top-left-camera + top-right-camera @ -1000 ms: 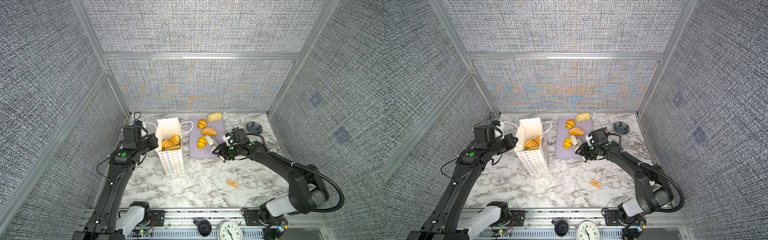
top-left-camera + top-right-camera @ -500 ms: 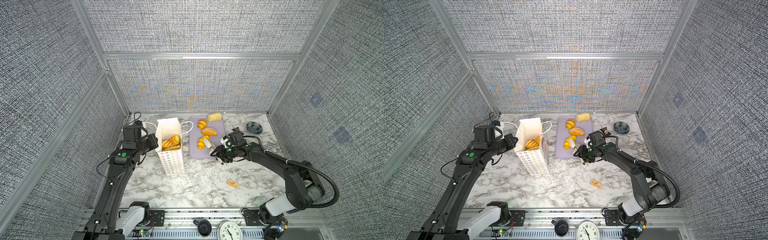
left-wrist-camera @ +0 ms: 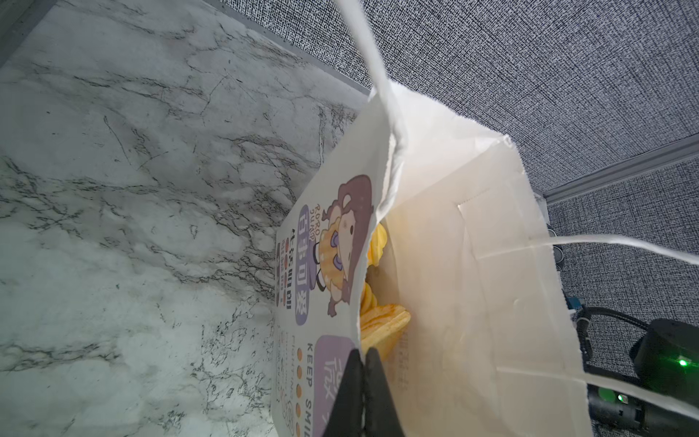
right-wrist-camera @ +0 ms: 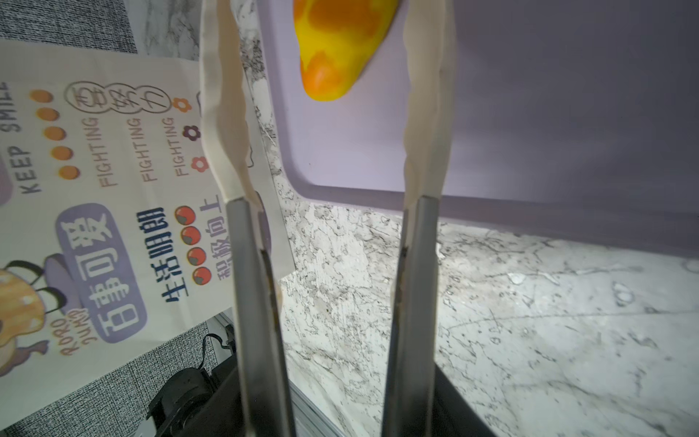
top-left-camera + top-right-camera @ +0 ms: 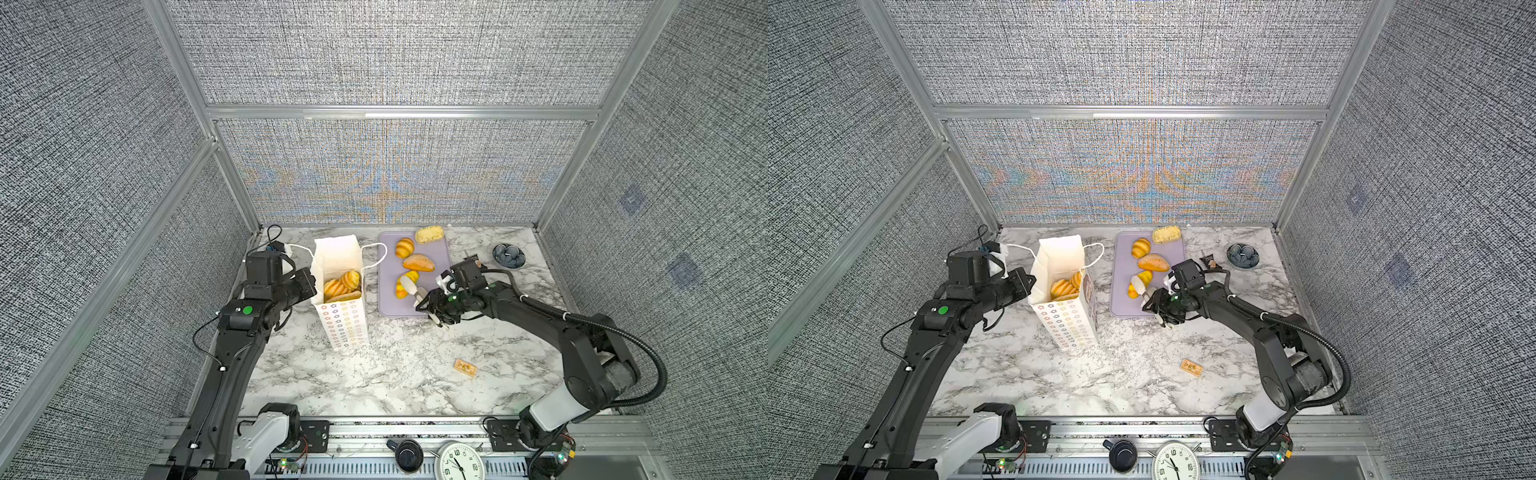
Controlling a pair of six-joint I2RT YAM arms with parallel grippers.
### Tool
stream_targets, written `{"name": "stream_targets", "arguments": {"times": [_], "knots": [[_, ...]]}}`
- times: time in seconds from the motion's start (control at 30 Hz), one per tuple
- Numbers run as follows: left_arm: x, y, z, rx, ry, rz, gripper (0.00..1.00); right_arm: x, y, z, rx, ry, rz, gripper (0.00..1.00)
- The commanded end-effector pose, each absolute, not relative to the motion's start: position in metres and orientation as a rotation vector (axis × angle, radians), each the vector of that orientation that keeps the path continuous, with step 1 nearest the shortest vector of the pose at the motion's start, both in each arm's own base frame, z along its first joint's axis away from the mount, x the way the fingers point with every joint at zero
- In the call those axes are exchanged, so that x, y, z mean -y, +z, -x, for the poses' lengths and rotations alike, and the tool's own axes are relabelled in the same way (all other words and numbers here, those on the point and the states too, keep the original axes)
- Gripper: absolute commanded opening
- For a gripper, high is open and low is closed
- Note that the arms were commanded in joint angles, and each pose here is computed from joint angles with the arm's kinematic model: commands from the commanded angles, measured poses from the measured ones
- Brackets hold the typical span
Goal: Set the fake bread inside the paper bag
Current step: 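Lower the tongs onto the yellow striped pastry nearest the robot and close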
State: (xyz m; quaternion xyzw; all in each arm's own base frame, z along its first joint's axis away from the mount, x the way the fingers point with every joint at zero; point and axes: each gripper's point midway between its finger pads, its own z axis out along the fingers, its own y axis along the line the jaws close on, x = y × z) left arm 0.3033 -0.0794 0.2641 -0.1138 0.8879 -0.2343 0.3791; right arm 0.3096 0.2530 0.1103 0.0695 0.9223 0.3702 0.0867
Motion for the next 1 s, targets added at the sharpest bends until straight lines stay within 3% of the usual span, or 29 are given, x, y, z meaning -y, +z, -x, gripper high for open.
{"name": "stream_targets", "arguments": {"times": [0.0, 0.97], "knots": [[0.078, 0.263, -0.302, -2.274, -0.59, 0.287, 0.02, -0.26, 0.117, -0.315, -2.717, 1.131, -0.183, 0.55], [0.078, 0.261, -0.303, -2.275, -0.587, 0.285, 0.02, -0.263, 0.102, -0.319, -2.766, 1.093, -0.222, 0.55]]}}
